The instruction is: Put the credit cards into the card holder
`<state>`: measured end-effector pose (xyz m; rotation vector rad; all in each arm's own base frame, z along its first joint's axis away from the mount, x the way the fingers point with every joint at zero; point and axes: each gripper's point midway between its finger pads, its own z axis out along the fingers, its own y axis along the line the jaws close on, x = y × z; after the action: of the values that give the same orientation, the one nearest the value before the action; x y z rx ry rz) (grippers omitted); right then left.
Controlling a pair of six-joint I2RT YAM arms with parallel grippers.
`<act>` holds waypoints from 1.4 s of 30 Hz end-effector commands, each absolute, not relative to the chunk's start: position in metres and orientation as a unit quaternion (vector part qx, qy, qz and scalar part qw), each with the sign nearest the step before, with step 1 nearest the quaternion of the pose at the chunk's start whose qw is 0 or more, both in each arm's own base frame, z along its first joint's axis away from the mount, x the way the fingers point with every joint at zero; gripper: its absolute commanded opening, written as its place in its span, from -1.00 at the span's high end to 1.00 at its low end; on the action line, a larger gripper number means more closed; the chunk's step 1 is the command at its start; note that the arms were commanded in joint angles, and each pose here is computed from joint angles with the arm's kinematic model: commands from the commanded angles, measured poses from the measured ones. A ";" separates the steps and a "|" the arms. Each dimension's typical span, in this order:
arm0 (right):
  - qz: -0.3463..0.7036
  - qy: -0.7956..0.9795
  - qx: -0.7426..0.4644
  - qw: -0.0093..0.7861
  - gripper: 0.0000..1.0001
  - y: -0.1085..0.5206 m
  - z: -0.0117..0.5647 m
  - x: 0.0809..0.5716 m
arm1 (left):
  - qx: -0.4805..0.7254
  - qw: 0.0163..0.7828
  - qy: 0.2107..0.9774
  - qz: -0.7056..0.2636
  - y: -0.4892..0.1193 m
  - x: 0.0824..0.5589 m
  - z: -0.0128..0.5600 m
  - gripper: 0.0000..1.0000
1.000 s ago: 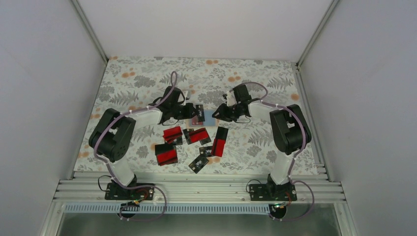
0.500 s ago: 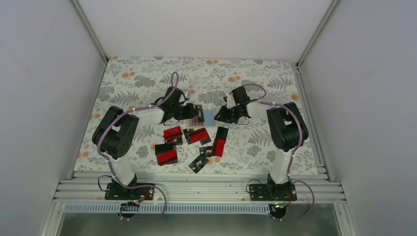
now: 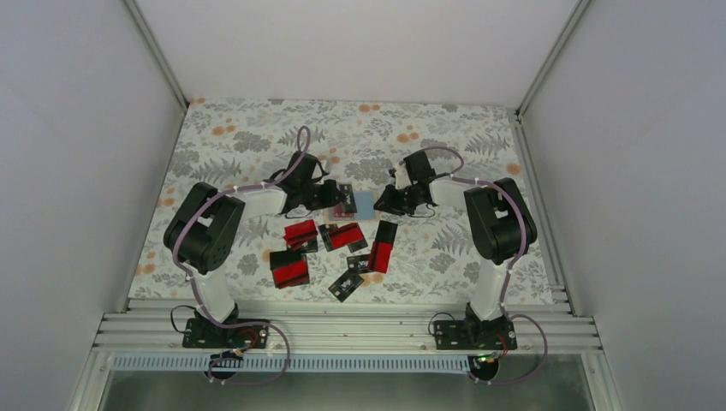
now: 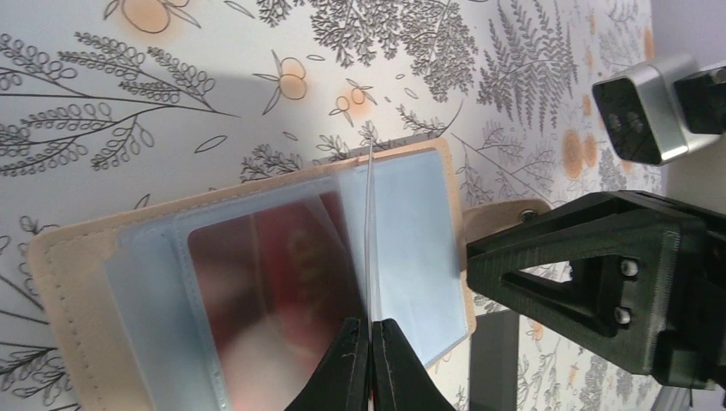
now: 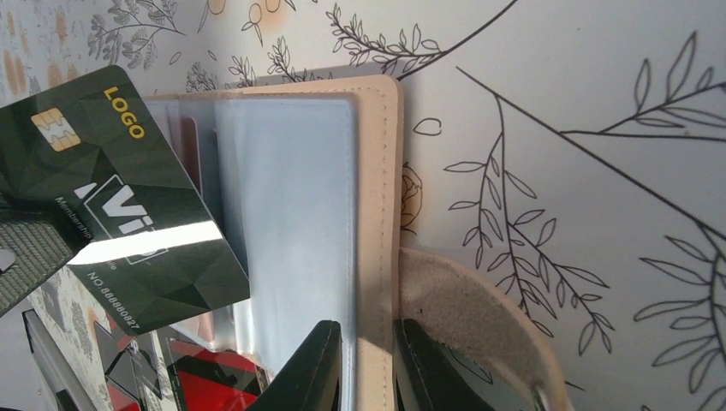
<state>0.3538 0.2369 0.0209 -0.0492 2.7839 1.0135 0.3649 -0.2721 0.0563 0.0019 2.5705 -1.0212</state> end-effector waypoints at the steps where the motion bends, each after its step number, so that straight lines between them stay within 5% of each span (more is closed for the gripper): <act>1: 0.332 0.940 -0.019 0.071 0.66 0.236 0.005 0.345 | -0.008 0.166 0.907 -0.386 -0.279 0.362 0.051 0.95; 42: 0.347 0.935 -0.031 0.062 0.69 0.240 0.007 0.341 | -0.084 0.071 0.910 -0.401 -0.273 0.350 0.024 0.95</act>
<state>0.3513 0.2386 0.0203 -0.0706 2.7823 1.0335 0.3555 -0.2752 0.0370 -0.2100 2.6697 -1.2157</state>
